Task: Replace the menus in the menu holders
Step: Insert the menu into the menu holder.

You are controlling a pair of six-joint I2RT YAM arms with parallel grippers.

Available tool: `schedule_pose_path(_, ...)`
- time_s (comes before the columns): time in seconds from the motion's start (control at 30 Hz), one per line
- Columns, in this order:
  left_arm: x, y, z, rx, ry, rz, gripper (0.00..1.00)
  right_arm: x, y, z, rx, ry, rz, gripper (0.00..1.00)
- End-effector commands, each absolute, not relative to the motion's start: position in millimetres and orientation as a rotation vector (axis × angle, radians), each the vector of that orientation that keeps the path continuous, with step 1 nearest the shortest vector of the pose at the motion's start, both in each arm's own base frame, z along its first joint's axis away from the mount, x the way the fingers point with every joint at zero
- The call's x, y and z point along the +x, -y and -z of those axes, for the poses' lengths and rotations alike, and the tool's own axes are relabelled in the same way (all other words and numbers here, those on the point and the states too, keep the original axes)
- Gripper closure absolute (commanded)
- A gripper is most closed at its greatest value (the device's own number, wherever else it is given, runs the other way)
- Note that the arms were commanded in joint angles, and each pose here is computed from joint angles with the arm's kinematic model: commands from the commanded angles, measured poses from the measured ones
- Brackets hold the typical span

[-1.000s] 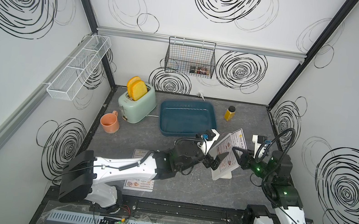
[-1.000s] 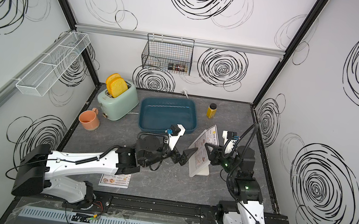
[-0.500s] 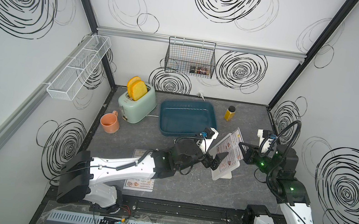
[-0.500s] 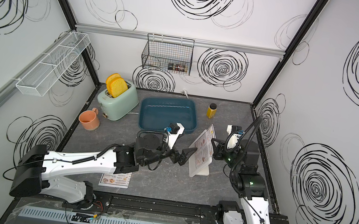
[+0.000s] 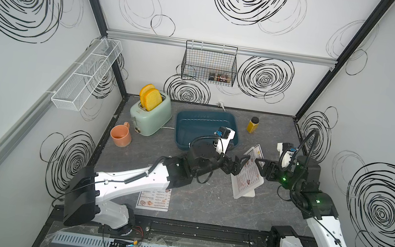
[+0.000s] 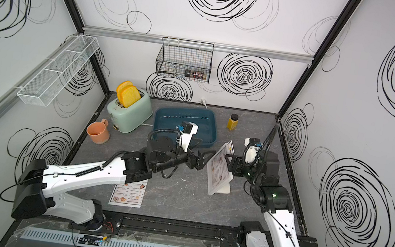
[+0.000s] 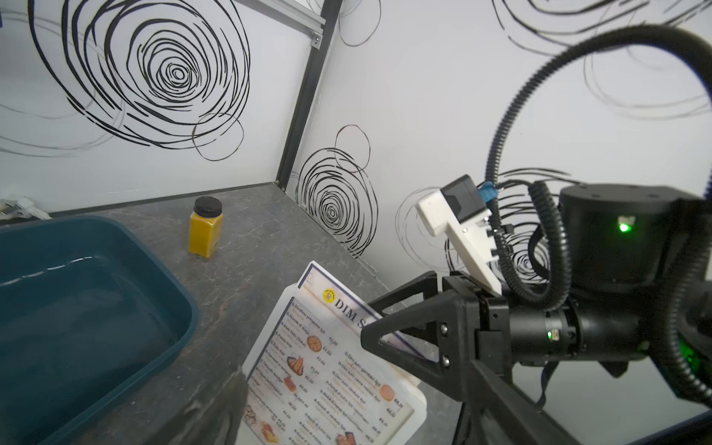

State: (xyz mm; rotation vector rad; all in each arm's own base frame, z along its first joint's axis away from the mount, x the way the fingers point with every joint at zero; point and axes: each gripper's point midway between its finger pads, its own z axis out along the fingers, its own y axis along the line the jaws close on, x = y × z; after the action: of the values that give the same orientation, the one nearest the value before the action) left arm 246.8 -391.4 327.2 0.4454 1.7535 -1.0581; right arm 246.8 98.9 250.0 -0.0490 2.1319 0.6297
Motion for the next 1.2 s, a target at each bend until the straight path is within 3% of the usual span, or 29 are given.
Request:
schedule_pose_path(0.0,243,400,-340,0.408,-1.757,1.17,0.12,249,-74,-277,0.076,-2.095,-0.497,0.46)
schedule_pose_path(0.1,244,398,-338,0.39,-1.763,1.165,0.13,252,-60,-277,0.184,-2.18,-0.411,0.63)
schedule_pose_path(0.23,246,393,-334,0.364,-1.774,1.145,0.12,256,-45,-281,0.269,-2.252,-0.257,0.75)
schedule_pose_path(0.57,249,383,-332,0.338,-1.786,1.104,0.1,264,-66,-262,0.166,-2.425,-0.033,0.8)
schedule_pose_path(1.17,247,375,-330,0.334,-1.787,1.093,0.09,262,-99,-233,0.041,-2.519,0.041,0.76)
